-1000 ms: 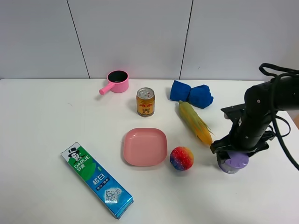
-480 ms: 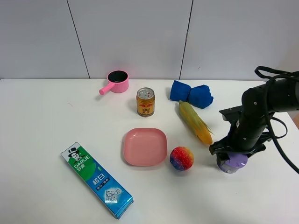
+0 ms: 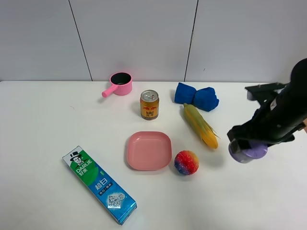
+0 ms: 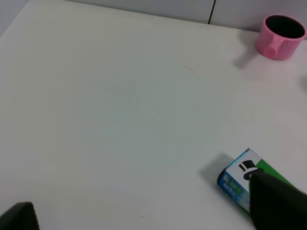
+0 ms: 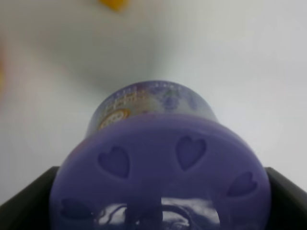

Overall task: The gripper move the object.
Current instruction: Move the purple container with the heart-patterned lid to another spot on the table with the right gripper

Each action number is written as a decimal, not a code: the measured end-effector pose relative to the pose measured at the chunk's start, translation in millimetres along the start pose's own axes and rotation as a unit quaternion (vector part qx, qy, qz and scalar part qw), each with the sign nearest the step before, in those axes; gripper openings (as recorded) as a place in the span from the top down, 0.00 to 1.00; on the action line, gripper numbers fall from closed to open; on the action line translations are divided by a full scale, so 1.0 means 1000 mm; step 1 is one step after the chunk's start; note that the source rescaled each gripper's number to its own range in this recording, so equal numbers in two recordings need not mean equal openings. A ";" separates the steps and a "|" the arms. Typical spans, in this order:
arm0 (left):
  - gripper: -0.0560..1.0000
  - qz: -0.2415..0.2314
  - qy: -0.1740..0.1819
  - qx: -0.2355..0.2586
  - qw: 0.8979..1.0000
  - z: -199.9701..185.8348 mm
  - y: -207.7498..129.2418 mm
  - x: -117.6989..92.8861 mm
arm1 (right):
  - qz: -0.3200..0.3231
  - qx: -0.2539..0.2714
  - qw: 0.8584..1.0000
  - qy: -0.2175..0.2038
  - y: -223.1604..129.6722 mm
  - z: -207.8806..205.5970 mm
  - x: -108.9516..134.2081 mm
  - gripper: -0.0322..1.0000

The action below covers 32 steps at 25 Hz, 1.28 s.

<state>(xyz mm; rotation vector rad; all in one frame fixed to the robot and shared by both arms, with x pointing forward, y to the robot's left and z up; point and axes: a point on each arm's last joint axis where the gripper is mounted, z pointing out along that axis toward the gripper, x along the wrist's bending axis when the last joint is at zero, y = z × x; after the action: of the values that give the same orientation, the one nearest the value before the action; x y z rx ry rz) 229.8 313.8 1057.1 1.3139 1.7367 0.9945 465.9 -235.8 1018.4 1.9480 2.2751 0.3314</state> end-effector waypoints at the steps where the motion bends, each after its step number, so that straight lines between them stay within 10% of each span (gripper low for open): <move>1: 0.00 0.000 0.000 0.000 1.000 0.000 0.000 0.000 | 0.000 -0.021 1.000 0.009 0.004 -0.016 0.002 0.97; 10: 0.00 0.001 0.000 0.000 1.000 0.000 0.000 0.000 | -0.066 -0.113 0.989 0.062 0.071 -0.090 0.057 0.97; 24: 0.00 0.000 0.000 0.000 1.000 0.000 0.000 0.000 | -0.245 -0.101 0.958 0.106 0.163 -0.036 0.227 0.97; 32: 0.00 0.000 0.000 0.000 1.000 0.000 0.000 0.000 | -0.258 -0.059 0.955 0.131 0.167 0.008 0.247 0.97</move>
<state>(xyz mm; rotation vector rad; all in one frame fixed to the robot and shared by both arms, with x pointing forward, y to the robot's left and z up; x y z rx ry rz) 229.8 313.8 1057.1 1.3144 1.7365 0.9947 588.7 32.2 1063.2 1.2461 2.7395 0.6706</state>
